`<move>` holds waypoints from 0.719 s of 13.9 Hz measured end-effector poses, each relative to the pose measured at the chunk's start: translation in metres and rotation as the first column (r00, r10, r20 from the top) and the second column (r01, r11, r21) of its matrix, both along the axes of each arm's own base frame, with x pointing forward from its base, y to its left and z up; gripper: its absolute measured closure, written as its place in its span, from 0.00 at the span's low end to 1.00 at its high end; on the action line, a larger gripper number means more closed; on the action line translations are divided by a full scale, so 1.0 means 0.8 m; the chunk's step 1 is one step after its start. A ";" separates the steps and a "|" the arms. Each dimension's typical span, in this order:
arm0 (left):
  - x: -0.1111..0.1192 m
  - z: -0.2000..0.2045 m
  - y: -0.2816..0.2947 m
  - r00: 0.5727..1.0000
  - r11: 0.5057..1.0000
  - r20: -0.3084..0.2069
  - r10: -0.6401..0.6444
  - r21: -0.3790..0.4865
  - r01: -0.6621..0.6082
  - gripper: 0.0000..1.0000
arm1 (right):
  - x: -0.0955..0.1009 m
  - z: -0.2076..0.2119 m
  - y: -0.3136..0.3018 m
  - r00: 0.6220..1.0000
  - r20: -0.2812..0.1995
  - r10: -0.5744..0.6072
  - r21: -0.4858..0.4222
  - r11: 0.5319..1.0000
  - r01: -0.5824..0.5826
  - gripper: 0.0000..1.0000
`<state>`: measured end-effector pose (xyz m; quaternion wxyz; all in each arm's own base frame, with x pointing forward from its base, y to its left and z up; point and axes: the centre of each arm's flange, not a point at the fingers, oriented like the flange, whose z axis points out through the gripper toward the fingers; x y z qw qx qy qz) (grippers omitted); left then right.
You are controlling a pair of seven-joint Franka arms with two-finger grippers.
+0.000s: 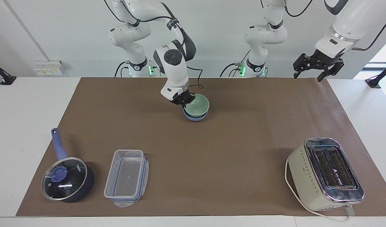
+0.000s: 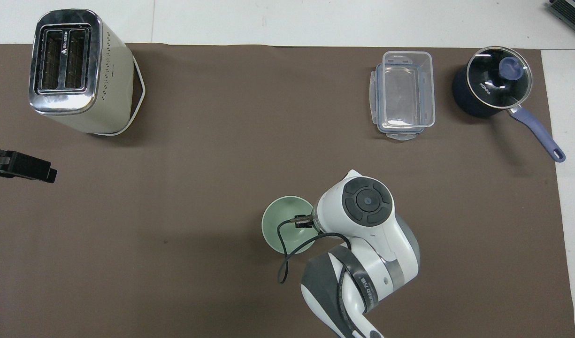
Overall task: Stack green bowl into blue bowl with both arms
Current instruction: 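Lower the green bowl into the blue bowl with the right gripper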
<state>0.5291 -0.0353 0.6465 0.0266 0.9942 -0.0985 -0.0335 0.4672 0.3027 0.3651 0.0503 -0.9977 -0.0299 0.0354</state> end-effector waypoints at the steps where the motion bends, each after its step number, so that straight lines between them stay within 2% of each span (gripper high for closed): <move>1: 0.000 0.000 0.000 1.000 1.000 0.000 0.000 0.000 0.000 0.00 | 0.000 0.000 0.002 1.000 0.008 0.002 0.004 1.000 -0.002 0.95; 10: 0.000 0.000 0.000 1.000 1.000 0.000 0.000 0.000 0.000 0.00 | -0.008 -0.012 0.003 1.000 -0.007 0.009 -0.006 1.000 -0.009 0.95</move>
